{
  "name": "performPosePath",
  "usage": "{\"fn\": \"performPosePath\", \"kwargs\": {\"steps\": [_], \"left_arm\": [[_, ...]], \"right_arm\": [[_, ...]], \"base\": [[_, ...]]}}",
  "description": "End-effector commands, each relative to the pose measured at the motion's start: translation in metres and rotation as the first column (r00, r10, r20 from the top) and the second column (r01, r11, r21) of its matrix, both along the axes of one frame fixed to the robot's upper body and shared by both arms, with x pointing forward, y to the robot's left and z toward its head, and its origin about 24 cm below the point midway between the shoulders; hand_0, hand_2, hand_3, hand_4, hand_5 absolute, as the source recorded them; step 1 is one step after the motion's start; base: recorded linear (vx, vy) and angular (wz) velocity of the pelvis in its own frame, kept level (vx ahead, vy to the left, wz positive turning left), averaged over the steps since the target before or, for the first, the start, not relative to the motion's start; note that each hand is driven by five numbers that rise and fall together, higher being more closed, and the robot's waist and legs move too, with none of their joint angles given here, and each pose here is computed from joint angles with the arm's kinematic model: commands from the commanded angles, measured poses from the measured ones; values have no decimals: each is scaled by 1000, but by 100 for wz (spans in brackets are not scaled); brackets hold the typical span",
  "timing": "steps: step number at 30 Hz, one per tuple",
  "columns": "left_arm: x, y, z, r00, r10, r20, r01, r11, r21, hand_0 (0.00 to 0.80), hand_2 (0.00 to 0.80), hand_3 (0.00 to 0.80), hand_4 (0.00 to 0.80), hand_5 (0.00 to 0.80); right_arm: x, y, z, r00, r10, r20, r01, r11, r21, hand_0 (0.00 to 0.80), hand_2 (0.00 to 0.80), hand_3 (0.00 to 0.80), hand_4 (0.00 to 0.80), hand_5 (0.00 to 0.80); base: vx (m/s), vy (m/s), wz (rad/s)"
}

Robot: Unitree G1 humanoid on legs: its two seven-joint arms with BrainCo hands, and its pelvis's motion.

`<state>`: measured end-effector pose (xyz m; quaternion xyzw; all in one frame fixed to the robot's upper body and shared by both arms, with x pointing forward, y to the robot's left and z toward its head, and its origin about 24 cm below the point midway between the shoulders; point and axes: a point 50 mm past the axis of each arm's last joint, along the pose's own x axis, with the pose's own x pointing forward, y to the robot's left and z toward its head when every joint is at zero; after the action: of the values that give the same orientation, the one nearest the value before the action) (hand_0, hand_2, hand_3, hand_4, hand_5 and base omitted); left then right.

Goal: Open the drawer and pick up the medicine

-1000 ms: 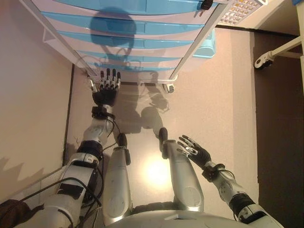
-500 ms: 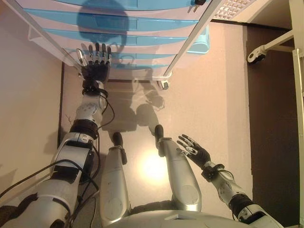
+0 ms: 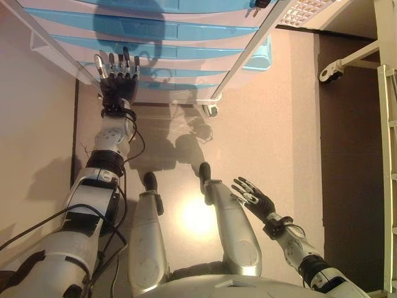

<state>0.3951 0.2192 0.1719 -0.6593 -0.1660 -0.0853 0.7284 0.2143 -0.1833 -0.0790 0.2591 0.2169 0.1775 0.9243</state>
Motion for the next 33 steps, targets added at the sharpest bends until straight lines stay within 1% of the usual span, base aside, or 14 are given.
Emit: {"fn": "performPosePath", "kwargs": {"steps": [1, 14, 24, 29, 30, 31, 32, 33], "left_arm": [[0, -8, 93, 958, -22, 285, 12, 999, 37, 0, 0, 0, 0, 0], [-6, -20, 111, 917, -82, 390, 47, 994, 100, 0, 0, 0, 0, 0], [-4, -29, 95, 928, -130, 349, 70, 981, 179, 0, 0, 0, 0, 0], [-4, -24, 92, 910, -134, 393, 71, 983, 170, 0, 0, 0, 0, 0], [-5, -24, 92, 906, -133, 401, 67, 983, 174, 223, 223, 223, 223, 223], [-5, -23, 94, 900, -128, 416, 57, 982, 179, 687, 687, 687, 687, 687], [-6, -23, 94, 899, -128, 418, 52, 981, 188, 800, 800, 800, 800, 800], [-6, -24, 93, 897, -130, 423, 49, 979, 196, 800, 800, 800, 800, 800]], "right_arm": [[-48, 10, -26, 984, 103, -143, -100, 995, 29, 0, 0, 0, 0, 0], [-48, 9, -26, 985, 103, -141, -98, 994, 43, 0, 0, 0, 0, 0], [-44, 9, -25, 985, 102, -136, -98, 994, 41, 0, 0, 0, 0, 0], [-44, 8, -25, 985, 105, -138, -101, 994, 39, 0, 0, 0, 0, 0], [-44, 8, -25, 985, 105, -138, -101, 994, 40, 0, 0, 0, 0, 0], [-44, 8, -25, 985, 106, -139, -101, 994, 41, 0, 0, 0, 0, 0], [-44, 8, -25, 985, 106, -139, -102, 994, 41, 0, 0, 0, 0, 0], [-45, 9, -26, 985, 106, -139, -101, 994, 42, 0, 0, 0, 0, 0]], "base": [[7, -12, 3], [-17, -12, 1], [-1, -3, 1], [0, 0, 0], [0, 0, 0], [0, 0, 0], [0, 0, 0], [0, 0, 0]]}}
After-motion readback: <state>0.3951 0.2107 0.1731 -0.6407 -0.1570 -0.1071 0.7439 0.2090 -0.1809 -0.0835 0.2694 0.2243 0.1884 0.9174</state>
